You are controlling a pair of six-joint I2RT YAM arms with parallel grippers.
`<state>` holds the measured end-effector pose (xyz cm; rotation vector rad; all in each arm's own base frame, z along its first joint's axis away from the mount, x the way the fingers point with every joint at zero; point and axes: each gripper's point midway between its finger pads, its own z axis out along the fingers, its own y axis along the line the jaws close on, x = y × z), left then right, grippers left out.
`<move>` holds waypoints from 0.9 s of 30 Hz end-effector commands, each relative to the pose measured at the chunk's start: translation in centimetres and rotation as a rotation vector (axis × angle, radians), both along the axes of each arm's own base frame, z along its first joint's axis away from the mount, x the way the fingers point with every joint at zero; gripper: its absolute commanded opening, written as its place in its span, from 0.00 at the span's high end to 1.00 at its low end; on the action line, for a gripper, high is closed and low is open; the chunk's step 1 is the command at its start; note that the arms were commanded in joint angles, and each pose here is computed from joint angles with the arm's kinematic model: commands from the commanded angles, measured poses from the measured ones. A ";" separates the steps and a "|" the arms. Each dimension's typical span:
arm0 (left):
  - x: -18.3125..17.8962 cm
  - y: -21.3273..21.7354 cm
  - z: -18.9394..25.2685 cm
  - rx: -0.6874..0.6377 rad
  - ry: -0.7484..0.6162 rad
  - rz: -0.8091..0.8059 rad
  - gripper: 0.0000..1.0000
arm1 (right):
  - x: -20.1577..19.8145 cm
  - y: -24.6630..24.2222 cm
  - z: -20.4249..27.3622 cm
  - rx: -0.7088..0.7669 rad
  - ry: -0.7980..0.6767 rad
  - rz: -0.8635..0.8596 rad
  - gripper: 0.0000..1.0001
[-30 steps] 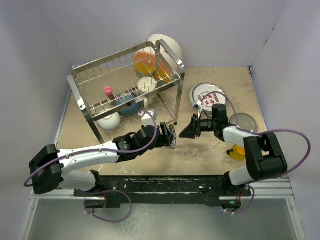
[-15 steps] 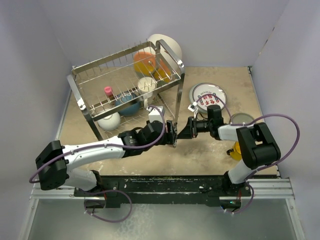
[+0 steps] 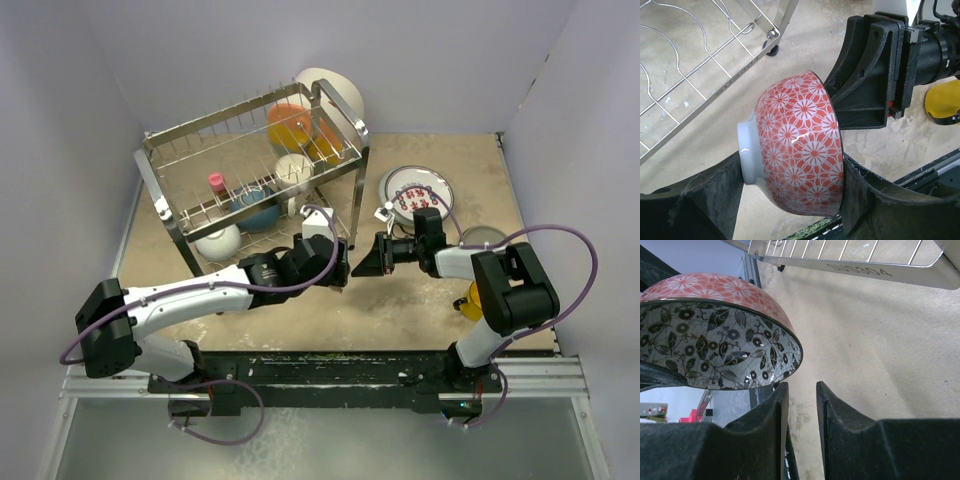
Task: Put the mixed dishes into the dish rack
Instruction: Turn the bowl upside down on the dish rack.
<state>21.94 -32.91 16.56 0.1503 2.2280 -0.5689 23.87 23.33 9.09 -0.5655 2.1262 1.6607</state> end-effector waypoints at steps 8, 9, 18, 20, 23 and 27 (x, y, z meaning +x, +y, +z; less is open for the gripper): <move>1.5 0.1 4.0 0.055 -0.089 -0.003 0.85 | 0.5 0.5 1.7 0.040 -0.048 0.034 0.67; 1.6 0.1 4.0 0.063 -0.090 -0.001 0.85 | 0.5 0.5 1.7 0.040 -0.047 0.035 0.67; 2.1 0.8 4.5 0.136 -0.108 0.001 0.86 | 0.5 0.5 1.8 0.041 -0.047 0.035 0.67; 2.2 0.9 4.7 0.149 -0.116 0.003 0.86 | 0.5 0.5 1.8 0.041 -0.047 0.034 0.67; 2.4 1.1 5.0 0.169 -0.128 0.006 0.86 | 0.5 0.5 1.7 0.040 -0.043 0.034 0.67; 2.6 1.4 5.2 0.196 -0.140 0.012 0.86 | 0.6 0.5 1.6 0.036 -0.038 0.028 0.67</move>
